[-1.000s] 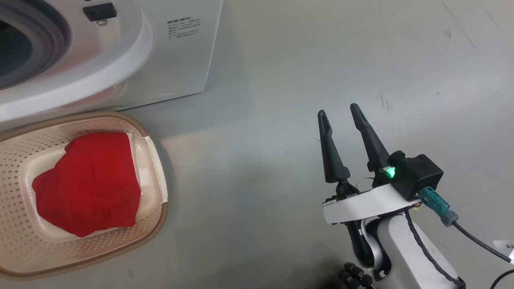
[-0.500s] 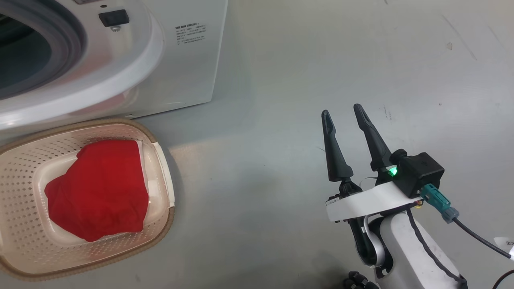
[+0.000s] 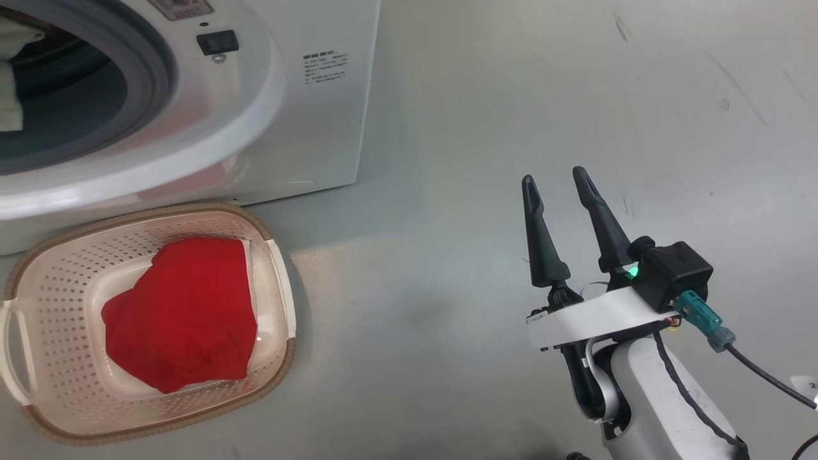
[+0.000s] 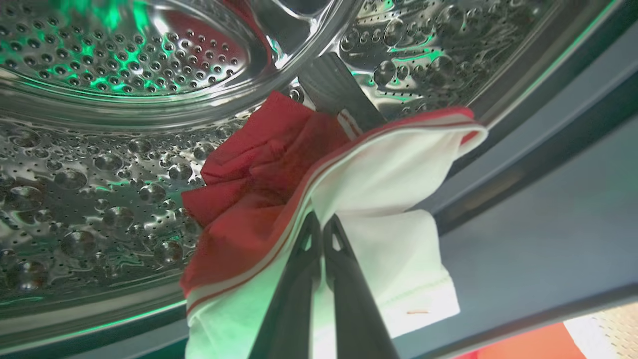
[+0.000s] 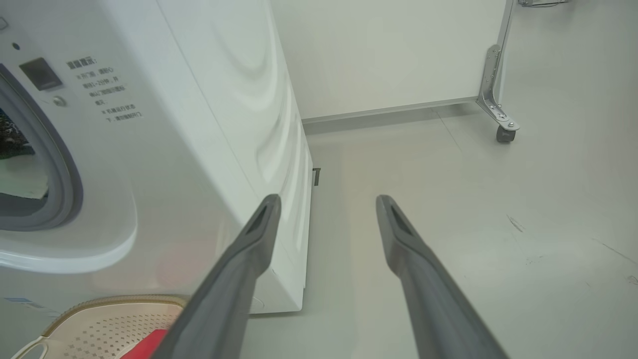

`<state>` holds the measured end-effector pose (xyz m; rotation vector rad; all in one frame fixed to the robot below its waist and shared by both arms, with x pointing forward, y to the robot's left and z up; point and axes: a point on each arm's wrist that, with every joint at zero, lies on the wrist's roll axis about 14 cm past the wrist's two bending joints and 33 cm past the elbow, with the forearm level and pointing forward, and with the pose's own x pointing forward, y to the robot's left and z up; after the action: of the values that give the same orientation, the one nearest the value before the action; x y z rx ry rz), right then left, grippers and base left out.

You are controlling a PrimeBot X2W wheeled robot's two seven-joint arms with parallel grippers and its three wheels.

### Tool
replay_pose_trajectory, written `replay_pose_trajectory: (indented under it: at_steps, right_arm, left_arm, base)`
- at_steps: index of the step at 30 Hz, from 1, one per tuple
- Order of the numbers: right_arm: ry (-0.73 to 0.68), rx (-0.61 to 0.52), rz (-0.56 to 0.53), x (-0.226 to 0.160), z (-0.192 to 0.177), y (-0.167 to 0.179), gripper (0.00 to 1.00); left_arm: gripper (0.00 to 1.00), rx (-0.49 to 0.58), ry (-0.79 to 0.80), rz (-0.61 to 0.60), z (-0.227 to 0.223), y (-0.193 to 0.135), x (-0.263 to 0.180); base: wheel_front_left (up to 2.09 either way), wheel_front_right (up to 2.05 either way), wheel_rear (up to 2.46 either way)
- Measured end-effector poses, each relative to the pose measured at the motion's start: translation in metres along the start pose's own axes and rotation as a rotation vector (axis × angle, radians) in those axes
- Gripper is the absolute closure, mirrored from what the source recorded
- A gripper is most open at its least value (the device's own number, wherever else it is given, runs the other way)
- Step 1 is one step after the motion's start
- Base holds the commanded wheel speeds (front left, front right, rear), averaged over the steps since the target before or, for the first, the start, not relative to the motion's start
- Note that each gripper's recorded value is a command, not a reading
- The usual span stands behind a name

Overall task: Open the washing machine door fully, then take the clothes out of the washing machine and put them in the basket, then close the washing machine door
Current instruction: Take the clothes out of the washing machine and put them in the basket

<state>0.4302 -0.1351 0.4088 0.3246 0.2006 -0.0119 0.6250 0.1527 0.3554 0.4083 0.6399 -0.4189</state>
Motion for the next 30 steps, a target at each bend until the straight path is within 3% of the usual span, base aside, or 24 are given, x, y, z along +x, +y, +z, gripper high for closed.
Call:
replay_pose_trajectory:
  at_steps: [6,30]
  right_arm:
    - [-0.021,-0.007,0.005,0.001,0.007,0.002,0.00]
    - [-0.065,-0.024,0.058,-0.018,0.024,0.023,0.00]
  left_arm:
    - [1.00,-0.043,-0.096,-0.006,0.018,-0.008,-0.012]
    - [1.00,-0.225,-0.340,0.023,0.019,-0.027,-0.096]
  base:
    - [0.00,0.00,0.00]
    - [0.00,0.00,0.00]
